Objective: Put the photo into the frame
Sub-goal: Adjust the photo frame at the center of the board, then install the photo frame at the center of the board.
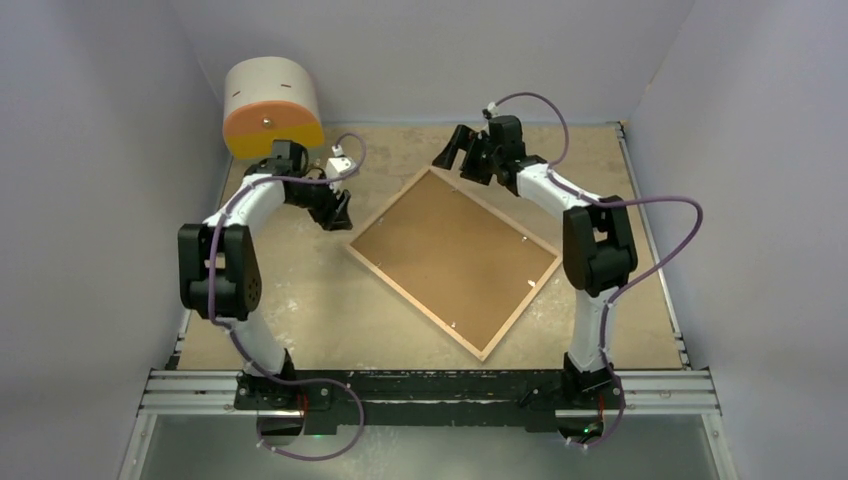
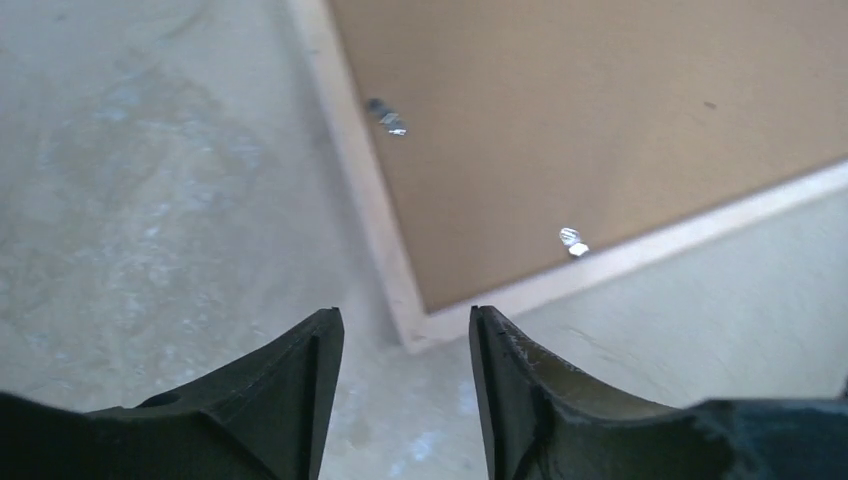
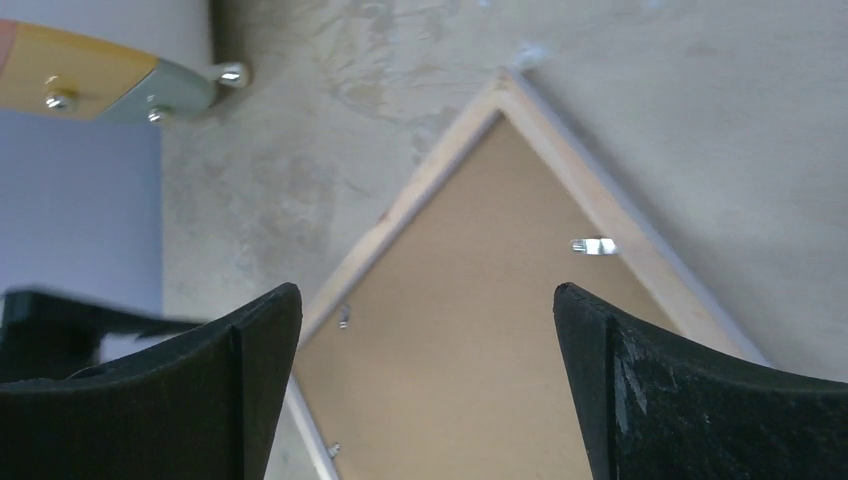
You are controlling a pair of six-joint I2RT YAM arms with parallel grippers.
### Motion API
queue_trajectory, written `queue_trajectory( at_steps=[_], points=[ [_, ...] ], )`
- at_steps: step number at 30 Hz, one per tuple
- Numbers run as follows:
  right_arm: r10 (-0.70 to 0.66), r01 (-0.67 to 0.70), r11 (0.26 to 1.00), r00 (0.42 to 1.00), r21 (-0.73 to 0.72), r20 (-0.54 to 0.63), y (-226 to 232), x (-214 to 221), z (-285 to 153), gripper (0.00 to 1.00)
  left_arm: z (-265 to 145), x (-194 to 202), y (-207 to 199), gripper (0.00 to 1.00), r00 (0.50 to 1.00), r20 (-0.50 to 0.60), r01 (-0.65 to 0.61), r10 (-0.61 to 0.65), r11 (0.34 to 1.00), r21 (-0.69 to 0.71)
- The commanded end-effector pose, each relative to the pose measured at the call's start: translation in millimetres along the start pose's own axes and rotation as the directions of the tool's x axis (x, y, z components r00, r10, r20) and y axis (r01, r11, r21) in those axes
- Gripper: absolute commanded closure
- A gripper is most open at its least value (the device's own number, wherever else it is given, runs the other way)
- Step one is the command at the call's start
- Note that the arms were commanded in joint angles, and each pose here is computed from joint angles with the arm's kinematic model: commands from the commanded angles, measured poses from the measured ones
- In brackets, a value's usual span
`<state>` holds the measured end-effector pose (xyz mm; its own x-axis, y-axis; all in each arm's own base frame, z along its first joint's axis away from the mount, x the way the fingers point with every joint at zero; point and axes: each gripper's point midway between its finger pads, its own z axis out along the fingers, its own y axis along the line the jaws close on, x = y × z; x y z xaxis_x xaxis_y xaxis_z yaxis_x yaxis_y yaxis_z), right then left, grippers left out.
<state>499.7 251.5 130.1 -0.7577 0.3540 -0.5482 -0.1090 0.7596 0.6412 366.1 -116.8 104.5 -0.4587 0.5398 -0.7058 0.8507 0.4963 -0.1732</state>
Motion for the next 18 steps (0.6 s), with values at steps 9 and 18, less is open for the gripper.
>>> queue_trajectory(
  at_steps=[9, 18],
  points=[
    [-0.026, -0.020, 0.976, 0.978, -0.216, -0.207, 78.0, 94.2, 33.5, 0.18, 52.2, 20.8, 44.3, 0.61, 0.980, 0.030, 0.197, -0.197, 0.980, 0.018],
    [-0.021, -0.041, 0.975, 0.961, -0.218, -0.274, 89.2, 130.6, 57.4, 0.23, 59.9, 40.6, 34.7, 0.68, 0.976, -0.001, 0.218, -0.218, 0.975, 0.042]
  ],
)
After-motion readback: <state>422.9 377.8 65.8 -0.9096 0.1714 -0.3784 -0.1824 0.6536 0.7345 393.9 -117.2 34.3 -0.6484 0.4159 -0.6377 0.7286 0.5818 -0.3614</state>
